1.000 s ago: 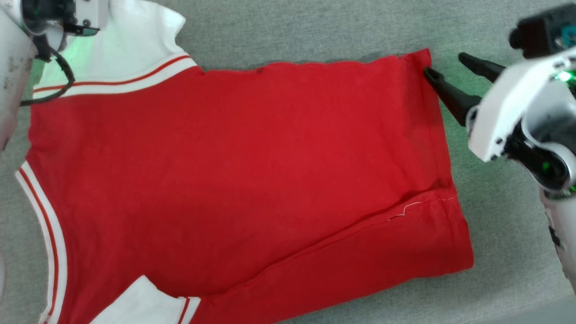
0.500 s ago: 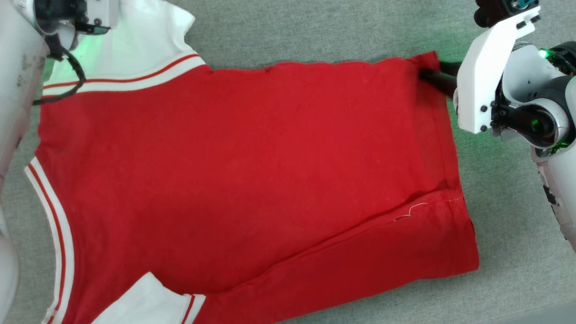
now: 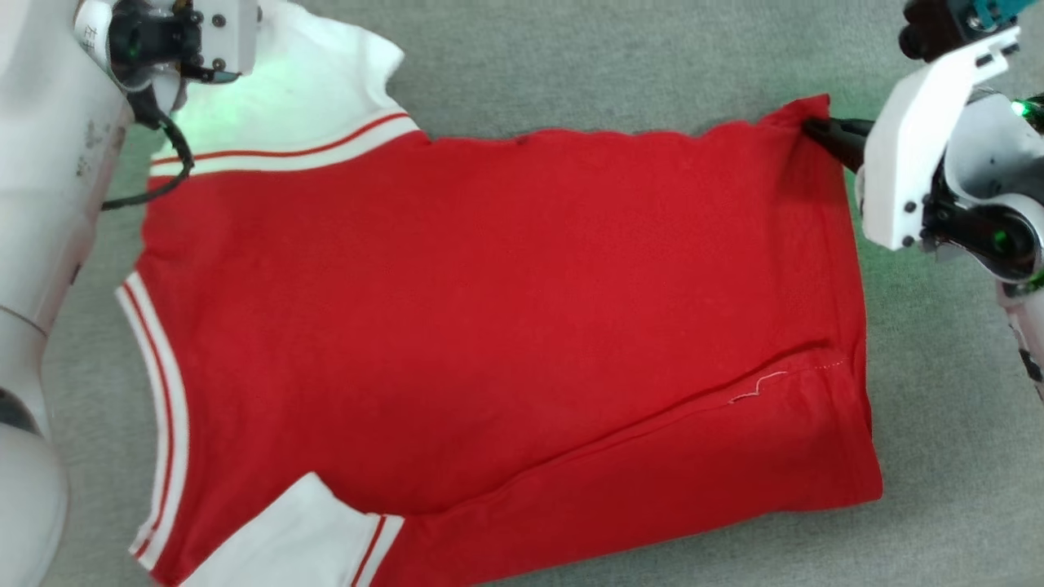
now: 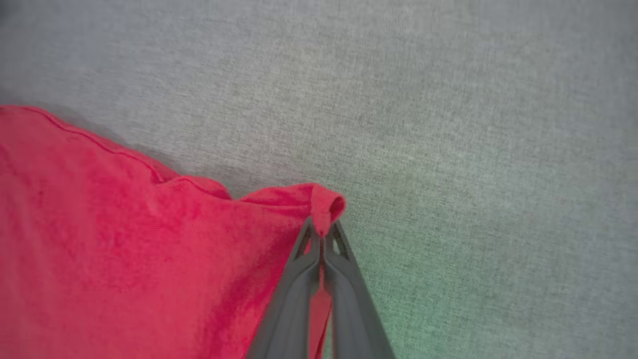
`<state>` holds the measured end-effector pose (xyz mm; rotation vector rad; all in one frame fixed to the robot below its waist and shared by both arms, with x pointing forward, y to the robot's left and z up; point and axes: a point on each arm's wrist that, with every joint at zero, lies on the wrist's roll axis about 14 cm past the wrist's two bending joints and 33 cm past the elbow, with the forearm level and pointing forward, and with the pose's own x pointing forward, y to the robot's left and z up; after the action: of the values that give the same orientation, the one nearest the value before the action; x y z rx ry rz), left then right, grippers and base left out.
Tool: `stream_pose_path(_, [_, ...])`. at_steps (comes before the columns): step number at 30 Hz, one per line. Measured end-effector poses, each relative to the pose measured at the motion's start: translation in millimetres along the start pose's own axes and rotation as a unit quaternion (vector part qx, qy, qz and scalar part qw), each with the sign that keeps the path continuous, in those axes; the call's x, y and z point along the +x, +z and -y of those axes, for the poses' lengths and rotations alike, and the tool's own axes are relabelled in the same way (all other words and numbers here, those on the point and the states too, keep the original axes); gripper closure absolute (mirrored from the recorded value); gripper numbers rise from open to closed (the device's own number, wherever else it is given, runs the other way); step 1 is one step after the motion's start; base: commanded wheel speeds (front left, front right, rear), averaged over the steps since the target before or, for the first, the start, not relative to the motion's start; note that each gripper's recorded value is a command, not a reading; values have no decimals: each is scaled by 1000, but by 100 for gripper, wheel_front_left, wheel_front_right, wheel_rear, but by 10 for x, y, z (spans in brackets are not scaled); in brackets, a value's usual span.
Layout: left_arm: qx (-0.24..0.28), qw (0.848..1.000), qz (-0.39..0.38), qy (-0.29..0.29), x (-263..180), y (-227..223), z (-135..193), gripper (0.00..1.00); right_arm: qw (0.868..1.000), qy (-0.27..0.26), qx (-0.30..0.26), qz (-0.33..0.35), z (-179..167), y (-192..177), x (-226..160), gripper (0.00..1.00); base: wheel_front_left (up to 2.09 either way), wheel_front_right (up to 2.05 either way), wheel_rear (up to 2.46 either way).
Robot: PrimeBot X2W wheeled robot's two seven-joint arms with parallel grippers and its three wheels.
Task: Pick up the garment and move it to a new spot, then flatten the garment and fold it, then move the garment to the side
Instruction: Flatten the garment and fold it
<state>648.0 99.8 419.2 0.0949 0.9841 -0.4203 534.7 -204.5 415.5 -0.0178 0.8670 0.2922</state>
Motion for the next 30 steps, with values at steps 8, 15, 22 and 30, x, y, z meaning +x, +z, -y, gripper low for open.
stream_pose_path(8, [20,999,48,8,-498,125,-25,100,999,11,-16,46,-87,57,-221,100,0,0,0])
stream_pose_path(15, [46,997,65,14,-978,17,-28,100,997,20,-30,67,-198,0,-476,100,0,0,0])
stream_pose_path(22, [60,995,76,30,-1482,-240,-75,100,996,25,-33,80,-281,-134,-773,100,0,0,0])
stream_pose_path(30, [58,994,76,51,-2006,-756,-3,100,995,41,-36,88,-478,-317,-1068,100,0,0,0])
